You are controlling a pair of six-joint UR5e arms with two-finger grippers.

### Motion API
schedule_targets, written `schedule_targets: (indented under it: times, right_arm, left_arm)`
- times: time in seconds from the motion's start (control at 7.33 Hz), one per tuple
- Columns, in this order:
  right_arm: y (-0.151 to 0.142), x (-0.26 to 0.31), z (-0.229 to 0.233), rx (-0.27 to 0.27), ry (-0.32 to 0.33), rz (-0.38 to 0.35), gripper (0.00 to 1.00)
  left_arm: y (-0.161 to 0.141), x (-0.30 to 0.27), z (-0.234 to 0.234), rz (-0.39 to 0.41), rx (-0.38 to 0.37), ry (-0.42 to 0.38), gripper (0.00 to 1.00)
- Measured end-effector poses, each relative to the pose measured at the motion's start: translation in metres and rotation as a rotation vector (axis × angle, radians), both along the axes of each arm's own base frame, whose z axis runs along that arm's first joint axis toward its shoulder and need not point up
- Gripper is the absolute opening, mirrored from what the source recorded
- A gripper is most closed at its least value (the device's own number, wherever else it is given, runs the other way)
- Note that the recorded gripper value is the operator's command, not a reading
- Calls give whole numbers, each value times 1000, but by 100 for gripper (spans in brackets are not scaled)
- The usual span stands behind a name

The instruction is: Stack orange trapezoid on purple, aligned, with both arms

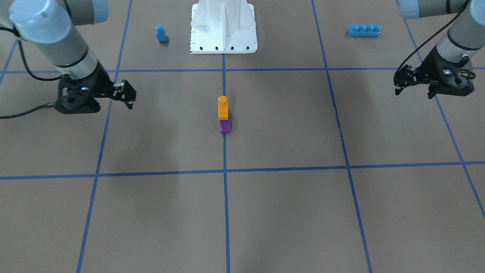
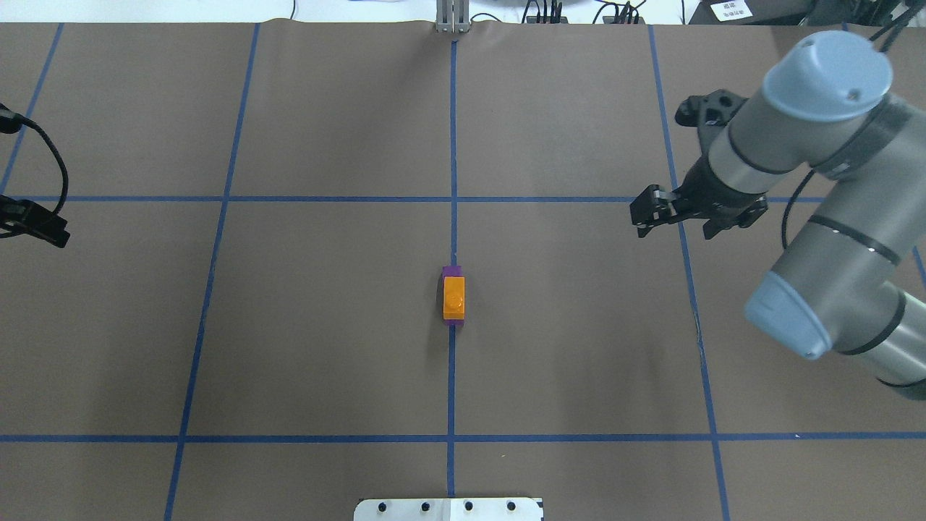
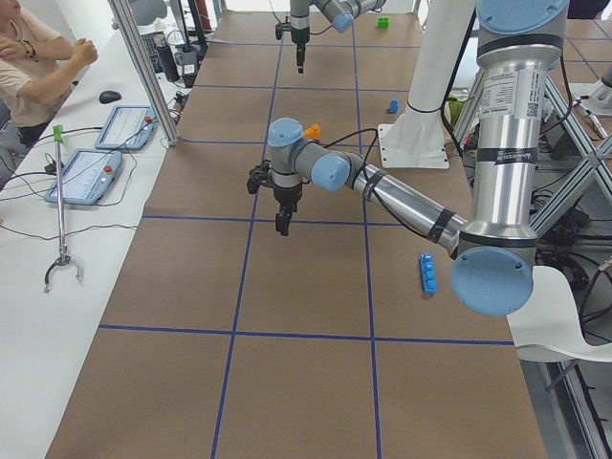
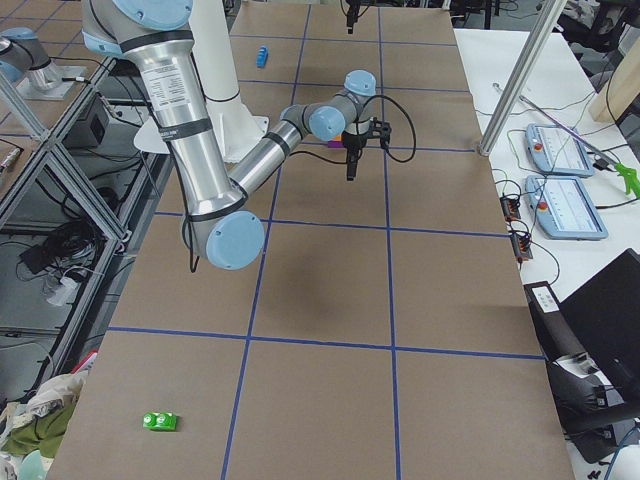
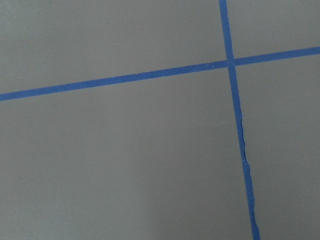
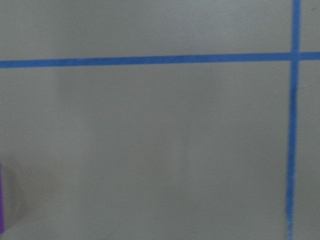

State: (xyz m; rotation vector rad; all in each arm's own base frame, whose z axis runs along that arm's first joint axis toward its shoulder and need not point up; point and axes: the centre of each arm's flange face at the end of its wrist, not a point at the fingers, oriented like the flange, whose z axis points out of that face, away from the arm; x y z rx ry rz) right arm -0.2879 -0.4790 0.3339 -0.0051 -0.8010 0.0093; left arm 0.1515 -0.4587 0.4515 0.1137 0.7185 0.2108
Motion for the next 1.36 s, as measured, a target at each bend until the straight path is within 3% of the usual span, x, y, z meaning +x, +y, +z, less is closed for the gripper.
schedule_targets:
  times: [0.27,0.55,0.82,1.36]
  right_arm:
    - [-25,92,67,35,41,-23,100]
    - [-38,148,112,38,71,-20,100]
    - [-41,164,134,16,88,-11,100]
    - [-32,182,150,-3,95,3,100]
  left_arm:
    - [-8,-28,26,42,4,22,100]
    - [-12,-34,28,50,18,39,100]
    - [-9,-37,19,50,45,45,100]
    - [-16,-46,34,22,30,13,100]
